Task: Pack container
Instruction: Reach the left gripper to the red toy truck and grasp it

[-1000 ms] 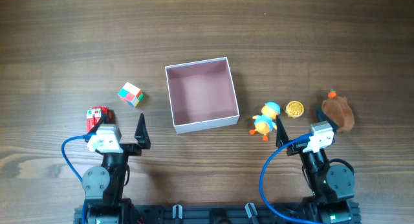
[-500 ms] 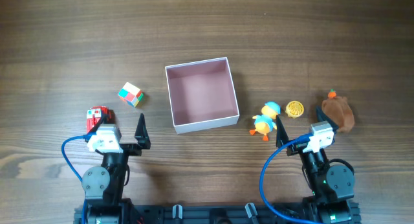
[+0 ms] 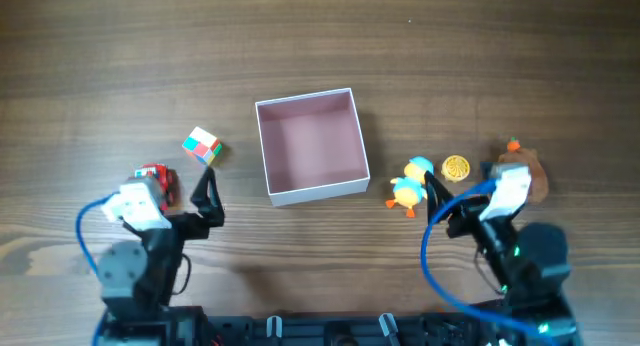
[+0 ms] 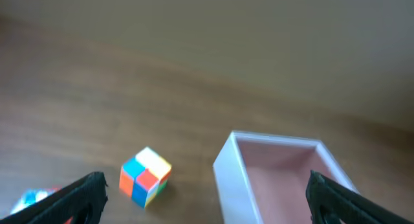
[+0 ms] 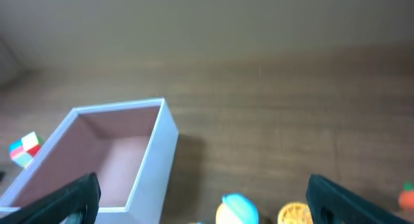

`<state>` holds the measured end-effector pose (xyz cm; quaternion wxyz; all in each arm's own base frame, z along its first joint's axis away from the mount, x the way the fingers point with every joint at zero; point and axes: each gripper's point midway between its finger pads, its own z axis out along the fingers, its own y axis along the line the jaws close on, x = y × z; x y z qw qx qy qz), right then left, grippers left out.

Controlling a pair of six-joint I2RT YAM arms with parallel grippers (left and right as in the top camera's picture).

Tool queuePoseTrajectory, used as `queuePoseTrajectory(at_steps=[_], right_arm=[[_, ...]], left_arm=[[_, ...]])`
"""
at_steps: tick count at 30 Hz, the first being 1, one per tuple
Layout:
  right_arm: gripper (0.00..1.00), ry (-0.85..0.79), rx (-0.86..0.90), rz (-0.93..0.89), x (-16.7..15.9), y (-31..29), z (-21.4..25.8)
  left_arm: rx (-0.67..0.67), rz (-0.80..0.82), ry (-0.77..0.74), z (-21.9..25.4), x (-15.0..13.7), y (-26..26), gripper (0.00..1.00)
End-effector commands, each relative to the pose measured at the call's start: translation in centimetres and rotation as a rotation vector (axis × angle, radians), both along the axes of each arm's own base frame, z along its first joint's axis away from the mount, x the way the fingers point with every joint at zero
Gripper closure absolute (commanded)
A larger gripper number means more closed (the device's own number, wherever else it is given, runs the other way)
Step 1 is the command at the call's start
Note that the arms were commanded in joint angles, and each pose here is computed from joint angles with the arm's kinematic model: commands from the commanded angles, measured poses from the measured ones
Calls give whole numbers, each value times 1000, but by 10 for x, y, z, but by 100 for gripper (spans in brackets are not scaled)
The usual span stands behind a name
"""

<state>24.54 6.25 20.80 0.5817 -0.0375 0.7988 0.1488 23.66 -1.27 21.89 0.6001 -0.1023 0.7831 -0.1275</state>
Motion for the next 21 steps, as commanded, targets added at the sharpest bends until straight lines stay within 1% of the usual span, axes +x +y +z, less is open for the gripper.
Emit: queuePoseTrajectory(at_steps=[1, 2, 3, 6, 8, 9, 10, 11, 12, 14, 17, 18, 21], right_arm=[[0, 161, 1, 14, 15, 6, 25], [0, 248, -16, 14, 19, 6, 29], [0, 329, -57, 28, 23, 7, 29], [0, 501, -90, 44, 30, 10, 30], [0, 583, -100, 41, 34, 10, 19], [0, 617, -94, 28, 35, 9, 12], [1, 678, -84, -37, 36, 2, 0], [0, 748, -97, -103, 34, -7, -15], [0, 797, -124, -121, 32, -11, -26], [0, 856, -147, -127, 30, -13, -39], [0, 873, -155, -133, 34, -14, -45], [0, 872, -155, -132, 34, -14, -45], [0, 874, -156, -132, 34, -14, -46]], left_arm=[[-24, 0, 170, 34, 13, -1, 0], [-24, 1, 247, 36, 16, -1, 0], [-24, 3, 378, 34, 21, -1, 0], [9, -10, 666, 26, 24, 0, 0], [22, -12, 779, 17, 30, 2, 0], [35, -19, 804, 12, 35, 2, 0], [72, -15, 826, 5, 40, 7, 0], [116, 50, 857, -3, 43, 22, 0], [121, 107, 871, -6, 46, 33, 0], [97, 165, 887, -12, 50, 51, 0], [59, 286, 941, -25, 48, 95, 0], [57, 296, 959, -30, 47, 101, 0], [48, 298, 1080, -62, 47, 117, 0]])
